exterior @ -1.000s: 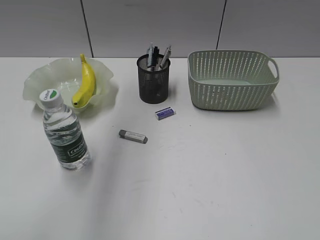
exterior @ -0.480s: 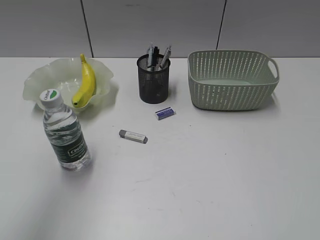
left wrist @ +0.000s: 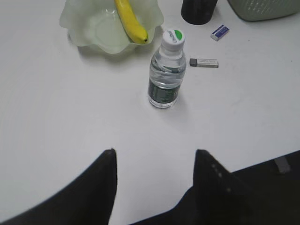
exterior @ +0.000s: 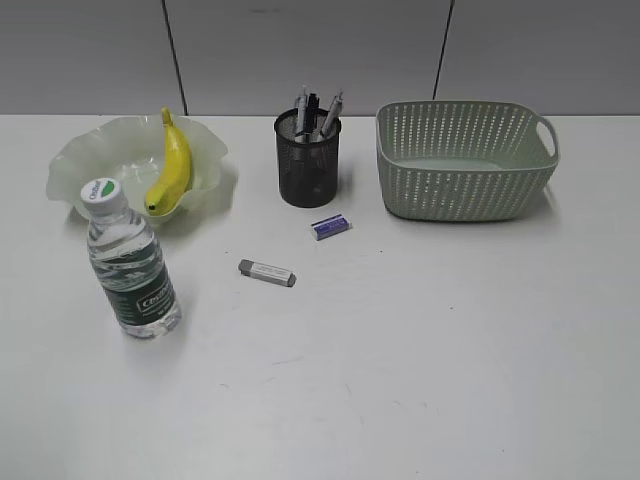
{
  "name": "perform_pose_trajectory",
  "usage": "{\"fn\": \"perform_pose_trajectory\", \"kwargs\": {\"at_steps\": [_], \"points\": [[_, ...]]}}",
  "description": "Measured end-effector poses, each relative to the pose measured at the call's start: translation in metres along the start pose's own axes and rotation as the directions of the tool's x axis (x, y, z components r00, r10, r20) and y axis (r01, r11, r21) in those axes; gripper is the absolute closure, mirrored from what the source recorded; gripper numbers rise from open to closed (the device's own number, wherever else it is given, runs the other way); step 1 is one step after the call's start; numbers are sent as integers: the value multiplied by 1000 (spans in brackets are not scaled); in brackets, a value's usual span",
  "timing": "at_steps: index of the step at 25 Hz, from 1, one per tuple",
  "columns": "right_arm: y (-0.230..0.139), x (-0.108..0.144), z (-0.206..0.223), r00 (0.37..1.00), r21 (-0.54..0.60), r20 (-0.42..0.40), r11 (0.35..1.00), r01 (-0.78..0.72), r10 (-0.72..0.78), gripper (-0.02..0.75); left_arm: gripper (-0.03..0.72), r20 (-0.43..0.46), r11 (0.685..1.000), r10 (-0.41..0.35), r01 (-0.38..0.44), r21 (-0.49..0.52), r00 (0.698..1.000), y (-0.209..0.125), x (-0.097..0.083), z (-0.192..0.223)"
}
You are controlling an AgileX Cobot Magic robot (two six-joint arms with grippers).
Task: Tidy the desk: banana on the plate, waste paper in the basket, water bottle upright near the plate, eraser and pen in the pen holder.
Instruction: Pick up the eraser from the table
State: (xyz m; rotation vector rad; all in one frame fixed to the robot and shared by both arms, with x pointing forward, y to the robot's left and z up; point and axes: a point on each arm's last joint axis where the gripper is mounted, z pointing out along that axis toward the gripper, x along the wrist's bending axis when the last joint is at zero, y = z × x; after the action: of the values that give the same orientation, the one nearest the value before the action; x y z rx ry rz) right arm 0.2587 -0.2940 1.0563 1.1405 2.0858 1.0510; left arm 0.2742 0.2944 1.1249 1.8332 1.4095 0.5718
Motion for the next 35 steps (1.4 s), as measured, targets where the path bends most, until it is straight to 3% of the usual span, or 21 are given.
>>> {"fn": "perform_pose_trajectory", "kwargs": {"at_steps": [8, 16, 19, 26, 30, 35], "points": [[3, 0, 4, 999, 17, -1, 999, 49, -49, 399, 305, 51, 986, -8, 17, -166, 999, -66, 12, 9], [61, 2, 43, 993, -23, -22, 993, 113, -114, 399, 319, 63, 976, 35, -20, -218, 997, -73, 13, 7], [92, 5, 74, 985, 33, -58, 986, 163, -161, 399, 324, 78, 972, 96, -77, -222, 992, -73, 11, 6], [168, 27, 172, 939, 143, -220, 943, 300, -265, 399, 327, 83, 970, 115, -94, -226, 990, -73, 10, 6], [194, 61, 238, 869, 162, -319, 882, 442, -378, 399, 327, 83, 969, 115, -94, -226, 990, -73, 10, 6], [191, 98, 323, 790, 271, -436, 774, 573, -432, 374, 327, 82, 970, 106, -86, -226, 991, -73, 10, 6]]}}
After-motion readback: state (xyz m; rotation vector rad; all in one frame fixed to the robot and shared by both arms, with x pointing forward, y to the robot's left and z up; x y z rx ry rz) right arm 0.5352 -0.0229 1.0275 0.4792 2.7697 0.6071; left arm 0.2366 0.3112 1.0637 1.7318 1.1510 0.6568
